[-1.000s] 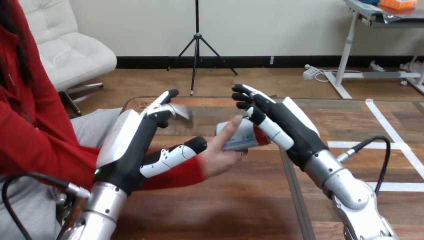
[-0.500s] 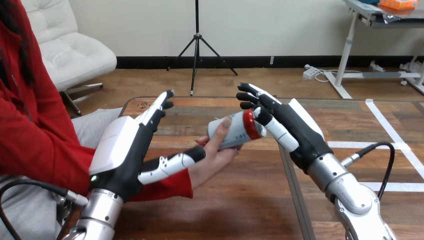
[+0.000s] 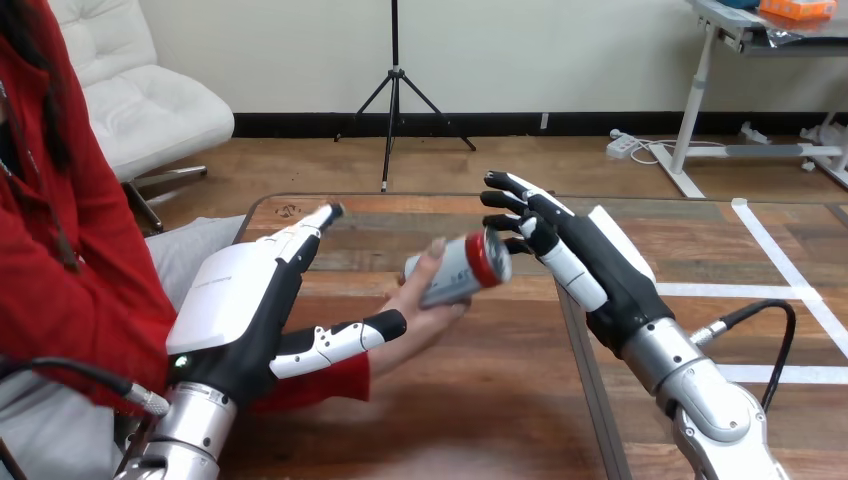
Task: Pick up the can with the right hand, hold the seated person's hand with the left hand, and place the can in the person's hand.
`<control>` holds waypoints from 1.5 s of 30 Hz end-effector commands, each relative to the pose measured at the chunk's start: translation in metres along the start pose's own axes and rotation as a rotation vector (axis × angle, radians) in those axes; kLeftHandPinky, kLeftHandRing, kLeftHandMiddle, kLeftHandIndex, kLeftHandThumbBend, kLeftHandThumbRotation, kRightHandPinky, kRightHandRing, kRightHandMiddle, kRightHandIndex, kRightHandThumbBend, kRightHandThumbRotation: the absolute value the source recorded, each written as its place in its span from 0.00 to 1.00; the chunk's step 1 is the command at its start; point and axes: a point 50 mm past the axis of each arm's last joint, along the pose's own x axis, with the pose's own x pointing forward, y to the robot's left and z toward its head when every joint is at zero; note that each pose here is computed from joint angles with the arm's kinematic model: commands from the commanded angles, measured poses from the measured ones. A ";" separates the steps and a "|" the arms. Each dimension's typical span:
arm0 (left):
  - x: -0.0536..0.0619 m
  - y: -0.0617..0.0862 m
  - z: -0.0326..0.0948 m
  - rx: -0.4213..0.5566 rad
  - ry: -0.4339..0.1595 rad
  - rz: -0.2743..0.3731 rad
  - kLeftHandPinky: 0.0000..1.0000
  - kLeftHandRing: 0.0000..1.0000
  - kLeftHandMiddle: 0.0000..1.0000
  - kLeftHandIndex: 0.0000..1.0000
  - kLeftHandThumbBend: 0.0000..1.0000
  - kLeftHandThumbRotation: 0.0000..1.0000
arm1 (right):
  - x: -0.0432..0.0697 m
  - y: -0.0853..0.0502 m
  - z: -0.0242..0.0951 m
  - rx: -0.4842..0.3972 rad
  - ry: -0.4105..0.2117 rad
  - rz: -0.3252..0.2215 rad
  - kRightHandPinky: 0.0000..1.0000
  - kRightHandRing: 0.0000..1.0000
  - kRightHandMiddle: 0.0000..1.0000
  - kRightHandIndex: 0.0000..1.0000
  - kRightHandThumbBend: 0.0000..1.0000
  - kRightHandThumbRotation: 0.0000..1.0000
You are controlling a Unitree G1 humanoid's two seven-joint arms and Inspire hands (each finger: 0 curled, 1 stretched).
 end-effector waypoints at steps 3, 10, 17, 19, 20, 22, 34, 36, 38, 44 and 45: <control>0.011 0.015 0.013 0.009 -0.076 0.029 0.92 0.92 0.92 0.82 0.93 1.00 | 0.009 -0.013 0.025 -0.018 -0.119 -0.046 0.77 0.84 0.89 0.91 1.00 1.00; 0.012 0.015 0.013 -0.003 -0.083 0.017 0.92 0.92 0.93 0.78 0.93 1.00 | 0.009 -0.014 0.027 -0.014 -0.125 -0.049 0.75 0.82 0.88 0.91 1.00 1.00; 0.013 0.016 0.014 -0.021 -0.081 0.019 0.90 0.92 0.92 0.78 0.93 1.00 | 0.009 -0.014 0.028 -0.012 -0.131 -0.052 0.74 0.82 0.88 0.91 1.00 1.00; 0.013 0.016 0.014 -0.023 -0.081 0.019 0.90 0.91 0.92 0.79 0.94 1.00 | 0.009 -0.014 0.029 -0.012 -0.132 -0.052 0.73 0.82 0.88 0.91 1.00 1.00; 0.013 0.016 0.014 -0.022 -0.081 0.020 0.89 0.91 0.92 0.79 0.94 1.00 | 0.009 -0.014 0.029 -0.010 -0.134 -0.052 0.73 0.82 0.88 0.91 1.00 1.00; 0.014 0.016 0.014 -0.023 -0.083 0.022 0.89 0.91 0.91 0.79 0.94 1.00 | 0.009 -0.013 0.030 -0.006 -0.138 -0.050 0.73 0.82 0.88 0.91 1.00 1.00; 0.014 0.017 0.015 -0.104 -0.106 0.051 0.87 0.90 0.90 0.81 0.94 1.00 | 0.008 -0.012 0.031 0.005 -0.144 -0.046 0.72 0.82 0.87 0.91 1.00 1.00; 0.014 0.017 0.015 -0.130 -0.112 0.055 0.87 0.90 0.90 0.81 0.94 1.00 | 0.007 -0.011 0.031 0.008 -0.143 -0.046 0.73 0.82 0.87 0.91 1.00 1.00; 0.013 0.017 0.015 -0.163 -0.118 0.064 0.87 0.90 0.90 0.81 0.94 1.00 | 0.007 -0.011 0.031 0.015 -0.144 -0.047 0.73 0.82 0.87 0.91 1.00 1.00; 0.011 0.015 0.015 -0.336 -0.137 0.105 0.83 0.90 0.89 0.80 0.92 1.00 | 0.004 -0.010 0.030 0.050 -0.154 -0.059 0.73 0.82 0.87 0.91 1.00 1.00; 0.011 0.014 0.015 -0.353 -0.140 0.109 0.82 0.90 0.88 0.80 0.91 1.00 | 0.004 -0.010 0.030 0.053 -0.155 -0.061 0.73 0.82 0.87 0.91 1.00 1.00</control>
